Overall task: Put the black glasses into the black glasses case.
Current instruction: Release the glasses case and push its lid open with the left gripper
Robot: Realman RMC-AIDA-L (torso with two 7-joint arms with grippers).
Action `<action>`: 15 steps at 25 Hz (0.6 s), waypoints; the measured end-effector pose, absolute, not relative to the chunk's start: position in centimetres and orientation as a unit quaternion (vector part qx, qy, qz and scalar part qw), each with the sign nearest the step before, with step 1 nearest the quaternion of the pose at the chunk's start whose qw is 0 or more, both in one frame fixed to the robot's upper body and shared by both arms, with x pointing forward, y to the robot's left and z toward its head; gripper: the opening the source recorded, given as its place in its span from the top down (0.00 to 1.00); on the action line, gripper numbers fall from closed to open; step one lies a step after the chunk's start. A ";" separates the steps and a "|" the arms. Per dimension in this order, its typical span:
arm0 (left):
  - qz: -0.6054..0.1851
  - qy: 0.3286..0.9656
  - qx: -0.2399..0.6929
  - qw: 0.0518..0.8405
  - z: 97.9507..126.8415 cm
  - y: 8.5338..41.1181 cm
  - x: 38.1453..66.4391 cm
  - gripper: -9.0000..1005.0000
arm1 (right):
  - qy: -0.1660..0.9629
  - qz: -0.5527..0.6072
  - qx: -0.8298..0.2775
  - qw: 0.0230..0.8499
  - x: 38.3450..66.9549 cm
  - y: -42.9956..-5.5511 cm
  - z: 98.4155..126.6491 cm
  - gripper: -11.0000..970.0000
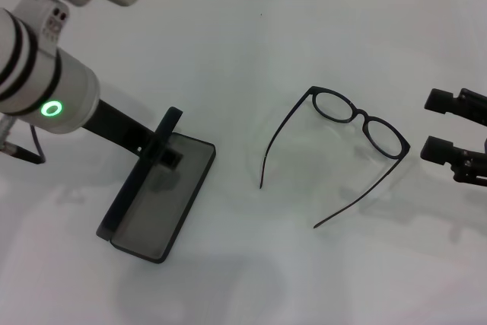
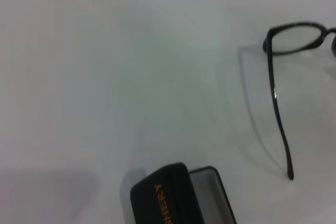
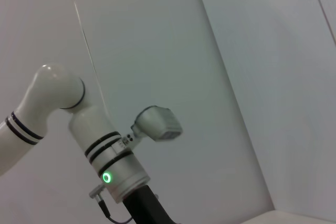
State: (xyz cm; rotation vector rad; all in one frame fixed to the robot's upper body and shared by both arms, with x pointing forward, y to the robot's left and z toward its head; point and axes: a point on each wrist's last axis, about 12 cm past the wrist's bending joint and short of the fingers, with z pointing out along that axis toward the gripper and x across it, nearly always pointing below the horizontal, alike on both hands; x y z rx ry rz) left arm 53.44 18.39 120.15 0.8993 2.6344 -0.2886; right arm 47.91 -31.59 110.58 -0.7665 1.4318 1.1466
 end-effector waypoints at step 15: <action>-0.018 0.936 0.322 0.142 117.4 17.8 55.0 0.48 | 0.606 0.479 -0.315 0.551 47.8 -31.8 110.3 0.14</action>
